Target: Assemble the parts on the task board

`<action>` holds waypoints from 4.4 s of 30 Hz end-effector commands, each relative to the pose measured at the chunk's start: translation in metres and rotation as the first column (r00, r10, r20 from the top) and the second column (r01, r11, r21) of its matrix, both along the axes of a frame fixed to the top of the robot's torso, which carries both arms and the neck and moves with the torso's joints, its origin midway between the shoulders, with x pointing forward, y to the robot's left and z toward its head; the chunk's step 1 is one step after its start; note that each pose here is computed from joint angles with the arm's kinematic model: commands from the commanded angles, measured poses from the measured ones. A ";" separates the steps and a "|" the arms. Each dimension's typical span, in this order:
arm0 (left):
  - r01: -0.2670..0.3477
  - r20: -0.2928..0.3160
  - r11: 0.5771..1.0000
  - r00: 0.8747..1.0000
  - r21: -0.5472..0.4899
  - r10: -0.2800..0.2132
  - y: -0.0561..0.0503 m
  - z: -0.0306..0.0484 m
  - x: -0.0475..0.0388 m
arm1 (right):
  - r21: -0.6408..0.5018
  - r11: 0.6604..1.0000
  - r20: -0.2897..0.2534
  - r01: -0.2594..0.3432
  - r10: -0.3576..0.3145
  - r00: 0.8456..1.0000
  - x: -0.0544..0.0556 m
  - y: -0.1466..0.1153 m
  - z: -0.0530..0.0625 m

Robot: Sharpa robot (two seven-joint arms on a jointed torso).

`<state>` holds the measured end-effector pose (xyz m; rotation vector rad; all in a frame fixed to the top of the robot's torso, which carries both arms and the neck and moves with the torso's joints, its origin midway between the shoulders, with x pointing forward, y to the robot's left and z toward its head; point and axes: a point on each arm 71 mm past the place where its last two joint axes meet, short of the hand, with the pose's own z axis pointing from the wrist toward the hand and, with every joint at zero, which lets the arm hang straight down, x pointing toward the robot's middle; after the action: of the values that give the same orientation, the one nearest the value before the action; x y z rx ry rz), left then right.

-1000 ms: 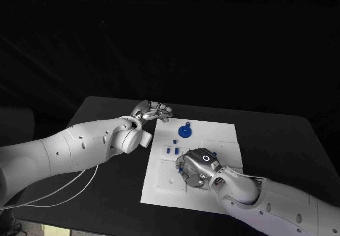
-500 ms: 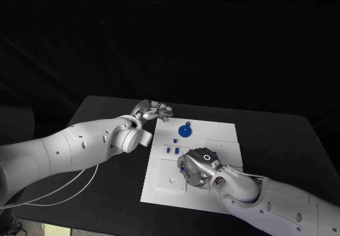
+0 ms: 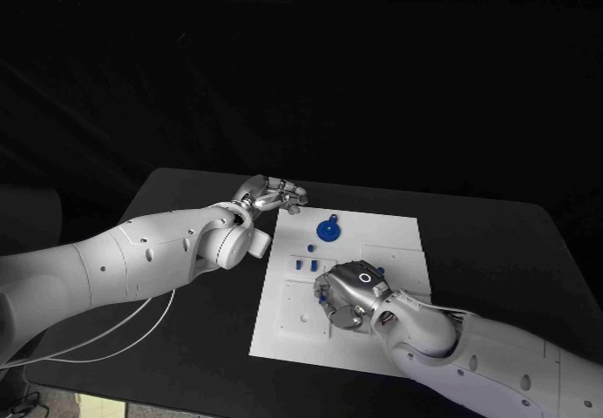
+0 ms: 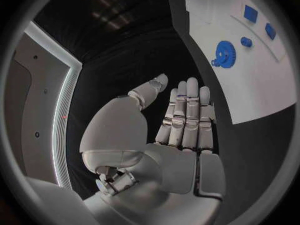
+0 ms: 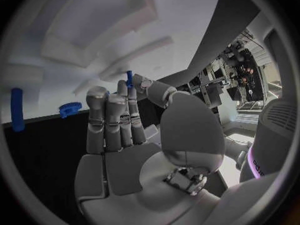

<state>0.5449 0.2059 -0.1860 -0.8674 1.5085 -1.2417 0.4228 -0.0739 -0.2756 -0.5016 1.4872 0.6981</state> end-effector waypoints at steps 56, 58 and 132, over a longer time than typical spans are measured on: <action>-0.003 0.006 1.000 1.000 -0.005 0.003 0.004 0.0005 0.0025 | 0.044 0.995 -0.050 0.091 -0.089 0.995 0.027 -0.065 0.071; -0.003 0.005 1.000 1.000 -0.005 0.003 0.004 0.0005 0.0025 | 0.011 0.994 -0.050 0.106 -0.105 0.993 0.032 -0.075 0.074; -0.005 0.006 1.000 1.000 -0.004 0.005 0.005 -0.0001 0.0038 | -0.100 0.983 0.001 0.156 -0.157 0.988 0.040 -0.088 0.062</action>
<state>0.5487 0.2131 -0.1872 -0.8746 1.5015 -1.2221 0.4649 -0.1642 -0.2185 -0.4661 1.5967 0.4850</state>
